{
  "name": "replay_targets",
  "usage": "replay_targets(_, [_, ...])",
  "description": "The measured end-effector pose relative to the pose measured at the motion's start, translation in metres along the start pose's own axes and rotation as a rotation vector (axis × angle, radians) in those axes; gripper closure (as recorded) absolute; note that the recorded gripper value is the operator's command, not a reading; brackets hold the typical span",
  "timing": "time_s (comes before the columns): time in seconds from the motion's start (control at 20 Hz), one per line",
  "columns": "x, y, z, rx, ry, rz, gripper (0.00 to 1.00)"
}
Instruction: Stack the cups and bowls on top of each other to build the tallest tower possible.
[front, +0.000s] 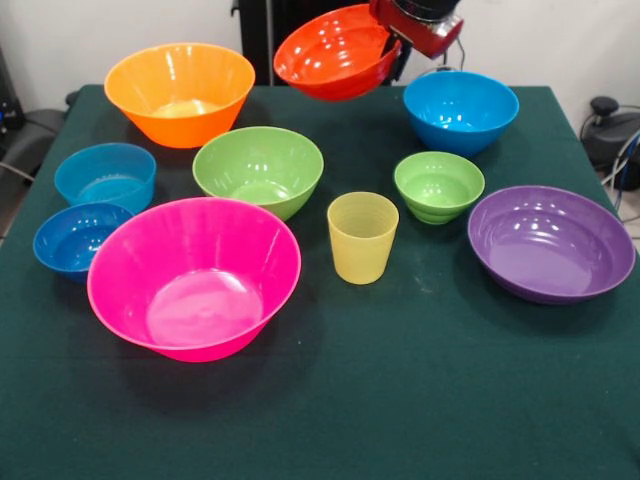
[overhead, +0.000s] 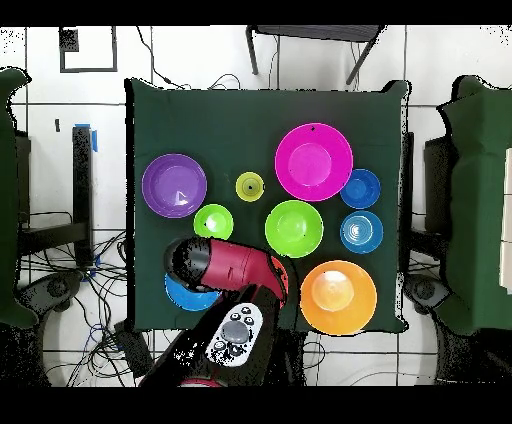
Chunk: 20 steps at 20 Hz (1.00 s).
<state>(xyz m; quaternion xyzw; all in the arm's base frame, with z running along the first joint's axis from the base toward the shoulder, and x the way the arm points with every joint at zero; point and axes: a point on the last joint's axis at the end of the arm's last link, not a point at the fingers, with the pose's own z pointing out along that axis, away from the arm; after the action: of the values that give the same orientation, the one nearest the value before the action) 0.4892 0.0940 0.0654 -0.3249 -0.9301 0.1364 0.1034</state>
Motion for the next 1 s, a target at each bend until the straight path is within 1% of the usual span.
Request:
replay_targets(0.1, [-0.004, 0.003, -0.003, -0.004, -0.014, -0.002, 1.00])
replay_targets(0.15, [-0.012, 0.008, -0.008, -0.009, -0.036, -0.004, 1.00])
replay_targets(0.35, [-0.028, 0.015, -0.017, -0.019, -0.074, -0.012, 1.00])
replay_targets(0.4, [-0.030, 0.016, -0.018, -0.021, -0.079, -0.013, 1.00])
replay_targets(0.55, [-0.048, 0.024, -0.023, -0.027, -0.115, -0.021, 1.00])
replay_targets(0.65, [-0.053, 0.026, -0.025, -0.026, -0.127, -0.025, 1.00])
replay_targets(1.0, [-0.078, 0.031, -0.032, -0.014, -0.191, -0.046, 1.00])
